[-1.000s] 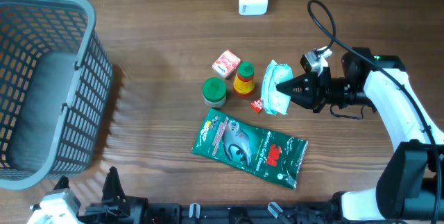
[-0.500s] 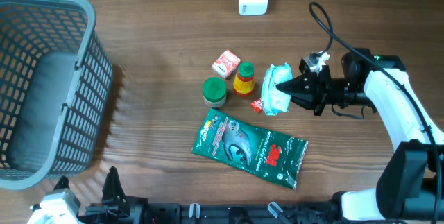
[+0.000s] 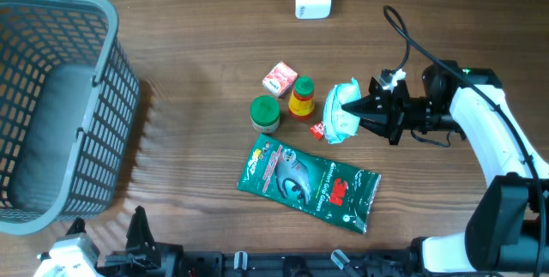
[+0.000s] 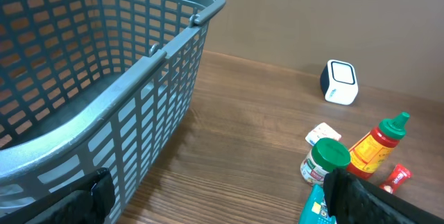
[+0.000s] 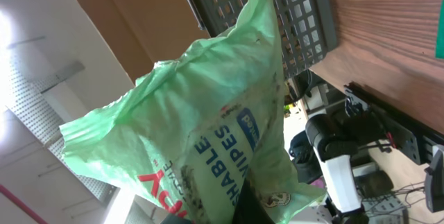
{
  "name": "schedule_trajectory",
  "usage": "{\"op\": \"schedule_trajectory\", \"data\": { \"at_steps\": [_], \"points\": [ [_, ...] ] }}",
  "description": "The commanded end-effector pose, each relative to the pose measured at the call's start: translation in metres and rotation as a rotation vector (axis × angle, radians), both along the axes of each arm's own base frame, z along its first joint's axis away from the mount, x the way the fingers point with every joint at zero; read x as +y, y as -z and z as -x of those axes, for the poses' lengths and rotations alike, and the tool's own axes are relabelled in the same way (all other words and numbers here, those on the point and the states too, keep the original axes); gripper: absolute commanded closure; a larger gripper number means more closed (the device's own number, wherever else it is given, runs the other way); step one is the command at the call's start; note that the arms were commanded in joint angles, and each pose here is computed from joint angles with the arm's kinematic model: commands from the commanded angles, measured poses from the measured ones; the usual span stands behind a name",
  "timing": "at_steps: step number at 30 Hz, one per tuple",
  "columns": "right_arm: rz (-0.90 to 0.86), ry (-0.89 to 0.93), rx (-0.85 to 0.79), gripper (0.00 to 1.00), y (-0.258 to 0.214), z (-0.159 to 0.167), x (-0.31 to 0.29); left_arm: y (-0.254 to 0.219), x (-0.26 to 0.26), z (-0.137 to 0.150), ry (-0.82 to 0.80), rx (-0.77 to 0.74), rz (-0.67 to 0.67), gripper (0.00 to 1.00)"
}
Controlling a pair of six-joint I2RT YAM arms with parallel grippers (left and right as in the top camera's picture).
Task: Scan the item barcode
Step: 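Hold the wipes pack up with the right gripper, turning it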
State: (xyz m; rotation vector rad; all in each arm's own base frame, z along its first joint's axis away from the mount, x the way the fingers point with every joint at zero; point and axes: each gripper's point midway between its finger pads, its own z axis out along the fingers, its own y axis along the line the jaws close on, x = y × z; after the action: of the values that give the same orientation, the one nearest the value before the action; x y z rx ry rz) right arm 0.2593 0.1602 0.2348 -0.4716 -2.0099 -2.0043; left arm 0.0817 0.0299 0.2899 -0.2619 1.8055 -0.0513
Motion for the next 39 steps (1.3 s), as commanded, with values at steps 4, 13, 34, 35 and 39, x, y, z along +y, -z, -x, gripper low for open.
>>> {"op": "schedule_trajectory", "data": {
  "at_steps": [4, 13, 34, 35, 39],
  "points": [
    [-0.062, 0.015, -0.009, 0.96, -0.0162, -0.0022, 0.0005, -0.0014, 0.0028, 0.0014, -0.015, -0.006, -0.014, 0.0],
    [-0.059, 0.014, -0.043, 0.96, -0.0154, -0.0043, 0.0002, -0.0014, 0.0028, 0.0014, -0.015, -0.006, -0.014, 0.0],
    [-0.055, 0.012, -0.062, 0.96, -0.0143, -0.0062, 0.0001, -0.0014, 0.0028, 0.0014, -0.015, -0.006, -0.014, 0.0],
    [-0.055, 0.012, -0.056, 0.96, -0.0143, -0.0062, 0.0001, -0.0014, 0.0028, 0.0014, -0.015, -0.006, -0.014, 0.0],
    [-0.061, 0.013, -0.049, 0.96, -0.0153, -0.0064, 0.0001, -0.0014, 0.0028, 0.0014, -0.015, -0.006, -0.014, 0.0]
  ]
}}
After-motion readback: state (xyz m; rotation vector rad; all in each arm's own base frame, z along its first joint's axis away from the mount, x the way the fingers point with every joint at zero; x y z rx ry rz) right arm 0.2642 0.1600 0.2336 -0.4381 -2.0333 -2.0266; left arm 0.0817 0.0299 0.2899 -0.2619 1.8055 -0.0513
